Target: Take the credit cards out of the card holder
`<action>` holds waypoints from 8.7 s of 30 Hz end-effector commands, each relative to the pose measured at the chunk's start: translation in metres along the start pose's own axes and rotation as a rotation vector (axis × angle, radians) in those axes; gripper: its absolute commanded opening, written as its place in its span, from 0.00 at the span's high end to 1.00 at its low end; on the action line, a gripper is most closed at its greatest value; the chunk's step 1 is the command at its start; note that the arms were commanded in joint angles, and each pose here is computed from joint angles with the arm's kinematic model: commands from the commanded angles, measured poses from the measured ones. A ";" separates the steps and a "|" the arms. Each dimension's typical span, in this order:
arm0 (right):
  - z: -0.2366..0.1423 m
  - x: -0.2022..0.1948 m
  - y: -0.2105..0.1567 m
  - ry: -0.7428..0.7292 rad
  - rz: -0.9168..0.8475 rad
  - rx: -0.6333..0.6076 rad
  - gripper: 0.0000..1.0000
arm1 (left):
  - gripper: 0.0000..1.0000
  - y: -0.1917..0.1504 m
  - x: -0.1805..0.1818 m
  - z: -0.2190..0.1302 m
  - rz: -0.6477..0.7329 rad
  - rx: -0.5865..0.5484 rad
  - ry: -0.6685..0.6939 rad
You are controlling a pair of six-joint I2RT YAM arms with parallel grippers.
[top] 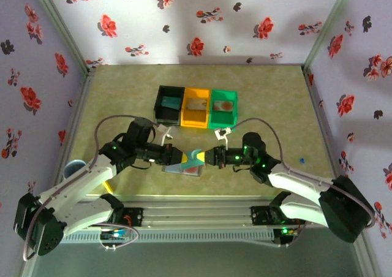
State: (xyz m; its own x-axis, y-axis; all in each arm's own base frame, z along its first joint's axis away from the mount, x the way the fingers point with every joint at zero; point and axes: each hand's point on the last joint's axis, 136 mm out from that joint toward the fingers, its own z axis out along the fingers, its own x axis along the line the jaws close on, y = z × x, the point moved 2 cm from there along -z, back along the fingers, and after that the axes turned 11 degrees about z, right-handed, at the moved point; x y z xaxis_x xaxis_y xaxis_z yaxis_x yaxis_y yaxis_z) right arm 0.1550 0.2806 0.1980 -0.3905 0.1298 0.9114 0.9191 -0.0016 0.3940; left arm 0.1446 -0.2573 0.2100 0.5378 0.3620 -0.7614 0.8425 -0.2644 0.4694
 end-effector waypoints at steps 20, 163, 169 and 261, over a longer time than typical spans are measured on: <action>-0.019 0.049 0.039 0.112 0.005 -0.288 1.00 | 0.49 0.017 -0.035 -0.011 0.078 -0.184 -0.197; -0.083 -0.067 0.040 -0.959 -0.208 -0.247 0.01 | 0.69 0.237 0.292 -0.033 -0.240 0.113 0.676; -0.083 -0.067 0.039 -0.960 -0.206 -0.245 0.01 | 0.64 0.253 0.278 -0.057 -0.247 0.055 0.710; 0.040 -0.143 -0.010 -0.792 0.309 -0.224 0.76 | 0.66 -0.030 0.151 0.070 -0.604 -0.288 0.440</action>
State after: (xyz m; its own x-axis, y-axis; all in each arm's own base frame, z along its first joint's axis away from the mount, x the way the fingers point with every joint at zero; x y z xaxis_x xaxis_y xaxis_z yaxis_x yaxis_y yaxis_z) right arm 0.2005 0.2975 0.0603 0.1016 0.7449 0.6594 0.9192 -0.3237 0.2241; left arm 0.2002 -0.2588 0.0589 -0.0864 0.6918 -0.7169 0.9366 0.3017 0.1783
